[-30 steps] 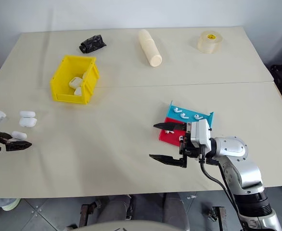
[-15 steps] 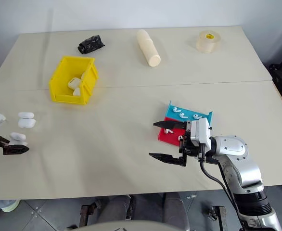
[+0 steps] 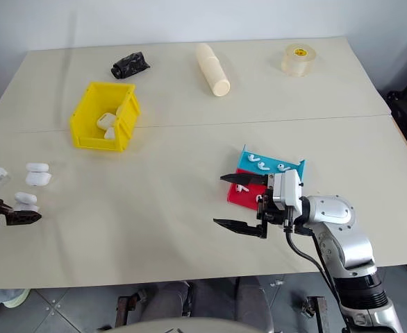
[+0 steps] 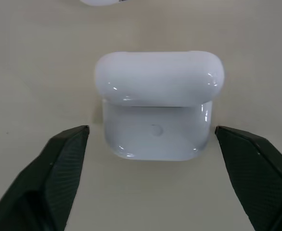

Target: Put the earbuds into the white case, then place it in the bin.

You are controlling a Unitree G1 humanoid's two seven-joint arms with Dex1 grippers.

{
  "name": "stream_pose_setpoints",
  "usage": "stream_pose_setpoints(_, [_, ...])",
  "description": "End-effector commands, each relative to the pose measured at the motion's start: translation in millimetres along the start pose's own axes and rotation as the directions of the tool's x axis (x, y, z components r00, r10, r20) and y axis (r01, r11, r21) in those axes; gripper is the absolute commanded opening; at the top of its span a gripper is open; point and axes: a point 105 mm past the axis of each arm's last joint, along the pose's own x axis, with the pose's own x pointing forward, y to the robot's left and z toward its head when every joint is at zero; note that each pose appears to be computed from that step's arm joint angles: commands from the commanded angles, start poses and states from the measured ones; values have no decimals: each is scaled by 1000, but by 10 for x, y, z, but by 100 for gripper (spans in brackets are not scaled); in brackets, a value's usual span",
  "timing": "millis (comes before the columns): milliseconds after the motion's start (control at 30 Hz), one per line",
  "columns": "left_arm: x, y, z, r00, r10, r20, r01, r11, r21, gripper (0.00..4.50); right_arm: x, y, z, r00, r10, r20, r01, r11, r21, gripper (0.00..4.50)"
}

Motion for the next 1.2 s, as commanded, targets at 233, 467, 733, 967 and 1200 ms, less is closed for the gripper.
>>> stream_pose_setpoints(233, [19,-12,-113,999,-15,29,17,998,-55,273,25,11,71,1000,14,26,-13,999,-32,450])
stream_pose_setpoints(467, [-233,-402,163,885,-276,376,234,960,154,273,-8,6,39,1000,5,13,-5,1000,-22,450])
stream_pose_setpoints(733, [-643,-1165,365,516,-612,600,329,788,520,273,-137,-58,-11,999,-42,-35,42,999,-10,450])
stream_pose_setpoints(967, [-599,-1980,698,223,-741,633,235,671,703,273,-390,-16,-36,985,-134,-112,133,991,-16,450])
stream_pose_setpoints(1200, [-419,-2564,846,40,-802,596,211,590,779,273,-724,74,-19,942,-269,-200,266,963,-40,450])
